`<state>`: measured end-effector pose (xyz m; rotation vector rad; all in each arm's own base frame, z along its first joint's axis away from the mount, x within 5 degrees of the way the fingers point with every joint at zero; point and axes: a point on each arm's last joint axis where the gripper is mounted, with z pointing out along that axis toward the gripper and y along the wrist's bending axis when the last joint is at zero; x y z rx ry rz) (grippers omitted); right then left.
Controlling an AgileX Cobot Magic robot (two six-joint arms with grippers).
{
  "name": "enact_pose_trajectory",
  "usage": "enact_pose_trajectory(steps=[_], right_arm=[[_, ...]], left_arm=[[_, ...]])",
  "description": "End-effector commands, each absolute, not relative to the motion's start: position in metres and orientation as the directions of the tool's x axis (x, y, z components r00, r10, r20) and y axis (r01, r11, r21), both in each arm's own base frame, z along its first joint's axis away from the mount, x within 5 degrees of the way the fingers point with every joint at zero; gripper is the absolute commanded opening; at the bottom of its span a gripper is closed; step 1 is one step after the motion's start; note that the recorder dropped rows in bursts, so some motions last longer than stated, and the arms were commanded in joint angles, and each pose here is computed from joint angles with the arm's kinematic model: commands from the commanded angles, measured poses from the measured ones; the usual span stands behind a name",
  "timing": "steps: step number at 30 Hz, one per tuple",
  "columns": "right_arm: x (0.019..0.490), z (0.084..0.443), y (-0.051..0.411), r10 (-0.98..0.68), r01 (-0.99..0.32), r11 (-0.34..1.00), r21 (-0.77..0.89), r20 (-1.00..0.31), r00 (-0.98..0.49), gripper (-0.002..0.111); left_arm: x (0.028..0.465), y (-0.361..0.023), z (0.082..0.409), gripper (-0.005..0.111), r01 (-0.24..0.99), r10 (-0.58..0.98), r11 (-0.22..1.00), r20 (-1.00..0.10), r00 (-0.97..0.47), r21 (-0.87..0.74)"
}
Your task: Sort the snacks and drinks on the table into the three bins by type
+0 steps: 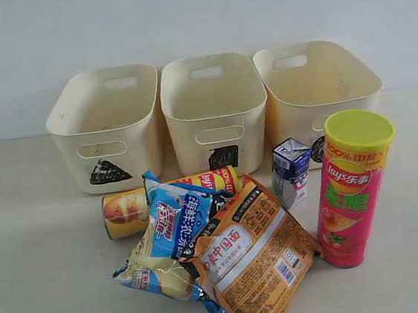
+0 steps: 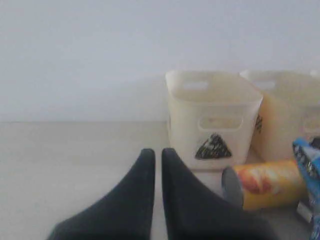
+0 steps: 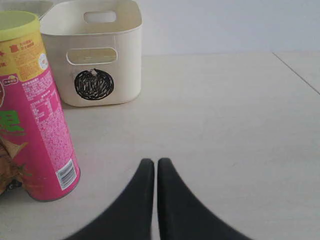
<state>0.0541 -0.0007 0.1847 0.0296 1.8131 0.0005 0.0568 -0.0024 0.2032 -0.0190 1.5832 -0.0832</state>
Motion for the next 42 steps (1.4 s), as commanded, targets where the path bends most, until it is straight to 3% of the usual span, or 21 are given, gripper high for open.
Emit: enact_pose_trajectory(steps=[1,6,16,24,30,38,42], right_arm=[[0.054,0.184,-0.001,0.017,0.019,1.000,0.013,-0.973,-0.232,0.000],[0.054,0.184,-0.001,0.017,0.019,1.000,0.013,-0.973,-0.232,0.000],[0.054,0.184,-0.001,0.017,0.019,1.000,0.013,-0.973,-0.230,0.000],[0.054,0.184,-0.001,0.017,0.019,1.000,0.013,-0.972,-0.232,0.000],[0.054,0.184,-0.001,0.017,0.019,1.000,0.013,-0.972,-0.232,0.000],[0.054,0.184,-0.001,0.017,0.019,1.000,0.013,-0.972,-0.232,0.000],[0.054,0.184,-0.001,0.017,0.019,1.000,0.013,-0.972,-0.232,0.000]], left_arm=[[0.056,-0.002,0.215,0.004,0.055,-0.162,0.986,-0.982,0.098,-0.157],[0.053,-0.001,0.229,0.004,0.108,-0.305,0.952,-0.921,0.243,-0.287],[0.067,-0.003,0.275,0.004,0.116,-0.326,0.945,-0.921,0.216,-0.307],[0.121,-0.006,0.309,0.004,0.058,-0.283,0.958,-0.959,0.029,-0.281],[0.166,-0.014,0.333,0.004,0.055,-0.110,0.991,-0.979,-0.172,-0.121],[0.208,-0.035,0.336,0.004,0.161,0.139,0.984,-0.883,-0.448,0.073],[0.227,-0.045,0.327,0.004,0.248,0.206,0.966,-0.786,-0.582,0.070]])
